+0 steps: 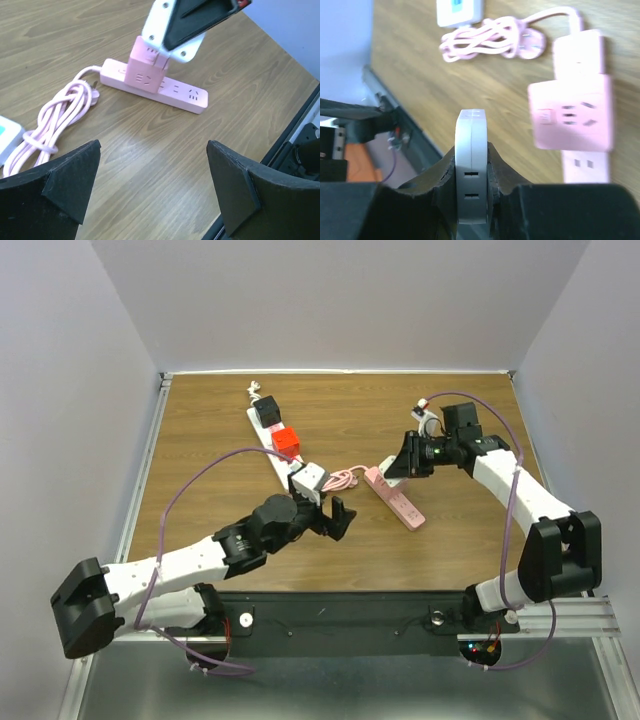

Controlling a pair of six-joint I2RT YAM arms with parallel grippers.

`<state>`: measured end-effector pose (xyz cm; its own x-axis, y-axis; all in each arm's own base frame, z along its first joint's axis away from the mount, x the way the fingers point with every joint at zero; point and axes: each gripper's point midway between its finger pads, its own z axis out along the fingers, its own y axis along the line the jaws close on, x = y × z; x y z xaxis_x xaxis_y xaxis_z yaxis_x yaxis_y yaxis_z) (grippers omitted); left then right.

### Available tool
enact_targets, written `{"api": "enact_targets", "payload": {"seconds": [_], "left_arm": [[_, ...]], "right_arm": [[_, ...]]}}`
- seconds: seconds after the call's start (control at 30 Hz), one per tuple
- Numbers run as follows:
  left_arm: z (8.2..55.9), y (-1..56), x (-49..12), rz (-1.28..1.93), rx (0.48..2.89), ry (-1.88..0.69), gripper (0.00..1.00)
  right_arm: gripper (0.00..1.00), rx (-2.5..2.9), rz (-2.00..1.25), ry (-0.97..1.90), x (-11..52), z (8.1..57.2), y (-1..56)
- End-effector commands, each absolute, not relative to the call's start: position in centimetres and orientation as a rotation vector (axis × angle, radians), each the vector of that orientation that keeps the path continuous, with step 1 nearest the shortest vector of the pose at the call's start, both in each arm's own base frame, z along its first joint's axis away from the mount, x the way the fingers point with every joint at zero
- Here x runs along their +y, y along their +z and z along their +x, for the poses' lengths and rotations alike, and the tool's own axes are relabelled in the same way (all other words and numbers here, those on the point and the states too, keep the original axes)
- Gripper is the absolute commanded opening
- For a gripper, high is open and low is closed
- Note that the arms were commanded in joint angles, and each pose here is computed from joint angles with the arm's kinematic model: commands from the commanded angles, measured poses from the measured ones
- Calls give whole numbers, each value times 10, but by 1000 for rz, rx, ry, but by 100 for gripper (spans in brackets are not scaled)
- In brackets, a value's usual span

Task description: Insert the plug

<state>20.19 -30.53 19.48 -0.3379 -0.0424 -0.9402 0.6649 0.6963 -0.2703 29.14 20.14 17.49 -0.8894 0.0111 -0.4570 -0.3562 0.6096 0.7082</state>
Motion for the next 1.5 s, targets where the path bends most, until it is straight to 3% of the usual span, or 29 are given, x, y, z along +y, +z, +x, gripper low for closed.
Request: {"api": "enact_targets", "payload": {"seconds": [0.0, 0.2, 0.43, 0.8, 1.1, 1.47], "left_arm": [[215, 194, -287, 397, 1799, -818, 99], [250, 175, -283, 376, 1868, -773, 99], [273, 155, -344, 479, 1983, -891, 98], [287, 142, -394, 511, 2000, -1012, 97], [291, 121, -406, 460, 2044, -935, 97], [299, 107, -423, 422, 2083, -877, 98]], "right_arm": [[0, 2372, -286, 1018, 181, 303, 186], [0, 2443, -262, 732, 145, 304, 179], [1, 2538, -219, 495, 113, 290, 163], [0, 2671, -80, 351, 95, 294, 123], [0, 2642, -41, 349, 96, 308, 129], [0, 2722, 24, 263, 85, 299, 93]]}}
